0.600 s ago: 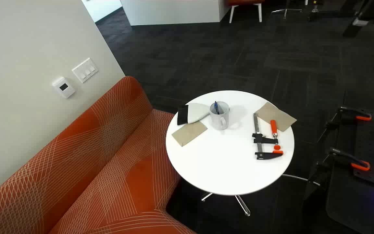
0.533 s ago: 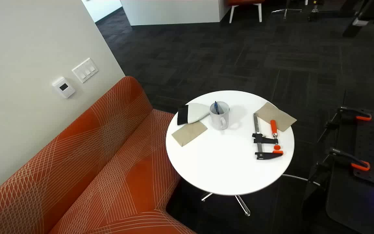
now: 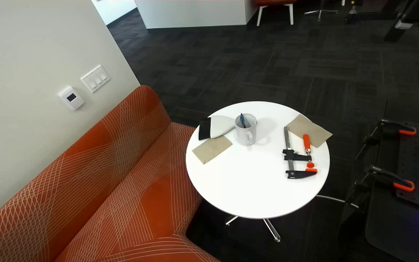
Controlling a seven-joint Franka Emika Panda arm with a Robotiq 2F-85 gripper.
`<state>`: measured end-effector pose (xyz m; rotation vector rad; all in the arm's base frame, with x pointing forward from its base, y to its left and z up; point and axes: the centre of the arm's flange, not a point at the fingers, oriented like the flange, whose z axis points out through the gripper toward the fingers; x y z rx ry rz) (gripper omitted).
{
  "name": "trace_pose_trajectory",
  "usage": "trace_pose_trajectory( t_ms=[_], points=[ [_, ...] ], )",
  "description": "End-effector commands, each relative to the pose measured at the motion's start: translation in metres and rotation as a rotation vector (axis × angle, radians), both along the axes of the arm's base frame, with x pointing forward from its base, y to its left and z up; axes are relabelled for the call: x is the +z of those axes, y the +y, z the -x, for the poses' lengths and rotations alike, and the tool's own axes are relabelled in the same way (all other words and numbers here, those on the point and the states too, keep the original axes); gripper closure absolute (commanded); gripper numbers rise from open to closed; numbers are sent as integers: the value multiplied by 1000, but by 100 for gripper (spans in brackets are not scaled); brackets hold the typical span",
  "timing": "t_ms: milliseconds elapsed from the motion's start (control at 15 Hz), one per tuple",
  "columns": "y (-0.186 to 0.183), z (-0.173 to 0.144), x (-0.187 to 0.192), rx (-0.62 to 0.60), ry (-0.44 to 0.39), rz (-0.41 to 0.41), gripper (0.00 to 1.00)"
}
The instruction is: Take the pen out of the light grey mug and put it on the table
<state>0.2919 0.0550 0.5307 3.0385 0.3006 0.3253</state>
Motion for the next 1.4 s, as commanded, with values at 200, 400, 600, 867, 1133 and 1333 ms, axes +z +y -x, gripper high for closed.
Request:
trace_pose_trajectory(
  t_ms=[200,400,600,867,1133,1333],
  points=[
    [3,-19,-4,-63,-28,-3,0],
    [3,-48,-13,-149,-55,-28,0],
    [0,-80,-29,-219,-66,-49,0],
    [3,-127,-56,-302,-80,-67,0],
    [17,-174,-83,-394,-66,-73,0],
    [26,-207,-103,-476,-50,-66,0]
  ],
)
